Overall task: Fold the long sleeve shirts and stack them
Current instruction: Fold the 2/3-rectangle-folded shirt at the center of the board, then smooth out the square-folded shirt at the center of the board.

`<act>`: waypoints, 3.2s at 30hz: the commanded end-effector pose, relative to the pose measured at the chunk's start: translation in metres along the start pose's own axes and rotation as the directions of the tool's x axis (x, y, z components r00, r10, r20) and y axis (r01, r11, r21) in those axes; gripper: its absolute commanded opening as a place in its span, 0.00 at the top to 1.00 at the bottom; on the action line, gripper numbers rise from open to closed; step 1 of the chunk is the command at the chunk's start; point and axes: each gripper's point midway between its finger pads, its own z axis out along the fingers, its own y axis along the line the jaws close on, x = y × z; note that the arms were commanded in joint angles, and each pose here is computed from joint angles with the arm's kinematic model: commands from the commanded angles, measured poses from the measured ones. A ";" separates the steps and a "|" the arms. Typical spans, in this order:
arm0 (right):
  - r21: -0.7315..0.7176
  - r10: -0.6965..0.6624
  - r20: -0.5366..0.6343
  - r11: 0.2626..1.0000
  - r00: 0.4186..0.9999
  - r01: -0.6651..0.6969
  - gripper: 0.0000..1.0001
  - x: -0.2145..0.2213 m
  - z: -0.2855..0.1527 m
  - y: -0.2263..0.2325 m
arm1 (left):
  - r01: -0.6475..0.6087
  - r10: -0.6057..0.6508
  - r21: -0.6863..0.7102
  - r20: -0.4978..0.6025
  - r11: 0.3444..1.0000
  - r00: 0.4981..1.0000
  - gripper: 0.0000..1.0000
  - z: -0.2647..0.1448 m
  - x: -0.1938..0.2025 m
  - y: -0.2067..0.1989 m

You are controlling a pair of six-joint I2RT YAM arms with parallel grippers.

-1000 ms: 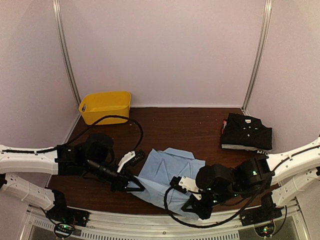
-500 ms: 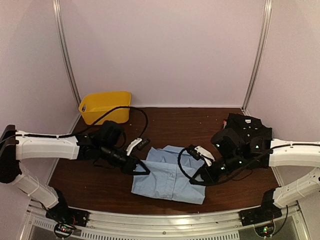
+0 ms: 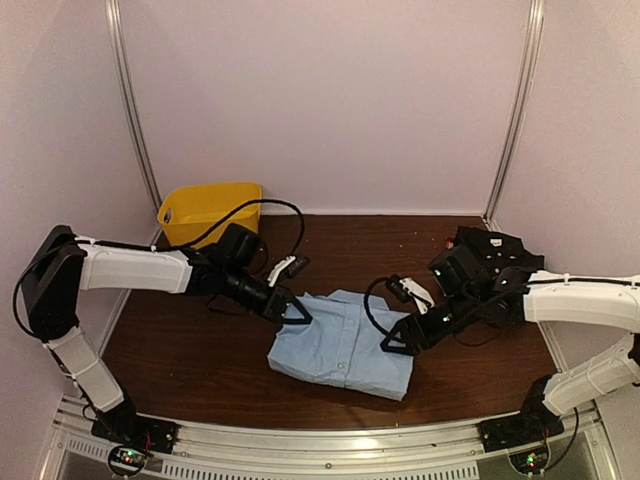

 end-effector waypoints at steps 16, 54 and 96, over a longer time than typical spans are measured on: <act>-0.080 0.096 0.202 0.994 0.975 -0.081 0.61 -0.043 0.017 -0.029 | -0.050 0.043 0.039 0.149 0.998 0.988 1.00 -0.002 -0.066 0.031; 0.349 0.161 0.299 0.899 0.941 -0.265 0.49 -0.047 -0.017 -0.130 | 0.103 -0.030 -0.669 0.119 0.736 0.992 0.49 -0.024 -0.070 0.198; 0.262 0.009 0.196 0.963 0.981 -0.061 0.25 -0.051 0.038 -0.060 | -0.159 0.266 -0.466 0.173 0.870 0.948 0.42 0.040 0.015 0.074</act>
